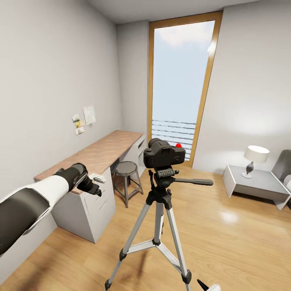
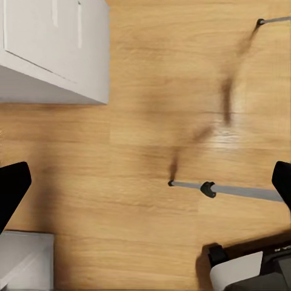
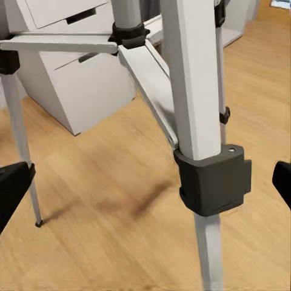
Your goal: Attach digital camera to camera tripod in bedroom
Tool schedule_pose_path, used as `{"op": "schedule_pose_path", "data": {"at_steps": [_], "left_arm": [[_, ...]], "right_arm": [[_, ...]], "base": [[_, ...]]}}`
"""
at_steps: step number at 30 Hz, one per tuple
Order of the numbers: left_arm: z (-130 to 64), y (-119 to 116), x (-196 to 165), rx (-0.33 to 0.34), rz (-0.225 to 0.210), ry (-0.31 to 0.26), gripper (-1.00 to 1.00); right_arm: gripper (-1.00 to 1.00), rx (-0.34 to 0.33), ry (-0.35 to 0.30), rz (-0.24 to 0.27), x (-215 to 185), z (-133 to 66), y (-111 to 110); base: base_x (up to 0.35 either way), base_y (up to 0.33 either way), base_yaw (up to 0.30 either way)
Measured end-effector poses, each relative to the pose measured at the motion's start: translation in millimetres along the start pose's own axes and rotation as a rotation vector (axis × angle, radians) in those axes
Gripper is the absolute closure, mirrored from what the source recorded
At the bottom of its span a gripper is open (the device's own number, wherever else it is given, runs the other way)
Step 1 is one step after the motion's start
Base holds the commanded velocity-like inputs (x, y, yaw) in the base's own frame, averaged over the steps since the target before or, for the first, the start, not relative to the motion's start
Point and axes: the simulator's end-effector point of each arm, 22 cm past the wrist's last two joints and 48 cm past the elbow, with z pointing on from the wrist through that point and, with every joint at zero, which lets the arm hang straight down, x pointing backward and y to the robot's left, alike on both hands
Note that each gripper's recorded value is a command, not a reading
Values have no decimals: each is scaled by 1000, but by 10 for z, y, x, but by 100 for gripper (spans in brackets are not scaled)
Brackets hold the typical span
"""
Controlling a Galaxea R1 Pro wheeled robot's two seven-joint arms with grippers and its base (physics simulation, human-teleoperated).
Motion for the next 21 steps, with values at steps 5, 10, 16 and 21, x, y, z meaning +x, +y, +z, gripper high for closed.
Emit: {"op": "schedule_pose_path", "data": {"at_steps": [5, 10, 16, 21], "left_arm": [[116, 8, 114, -19, 10, 7, -100], [419, -97, 499, -16, 23, 47, -100], [684, -266, 930, 14, 16, 107, -100], [933, -415, 1361, 41, 20, 142, -100]], "right_arm": [[-100, 9, 33, 3, 172, -187, -47], [-100, 66, 104, -1, 449, -514, -290], [-100, 118, 219, 33, 748, -681, -426], [-100, 250, 510, 128, 1405, -1043, -613]], "base": [[0, 0, 0], [0, 0, 0], [0, 0, 0], [0, 0, 0]]}}
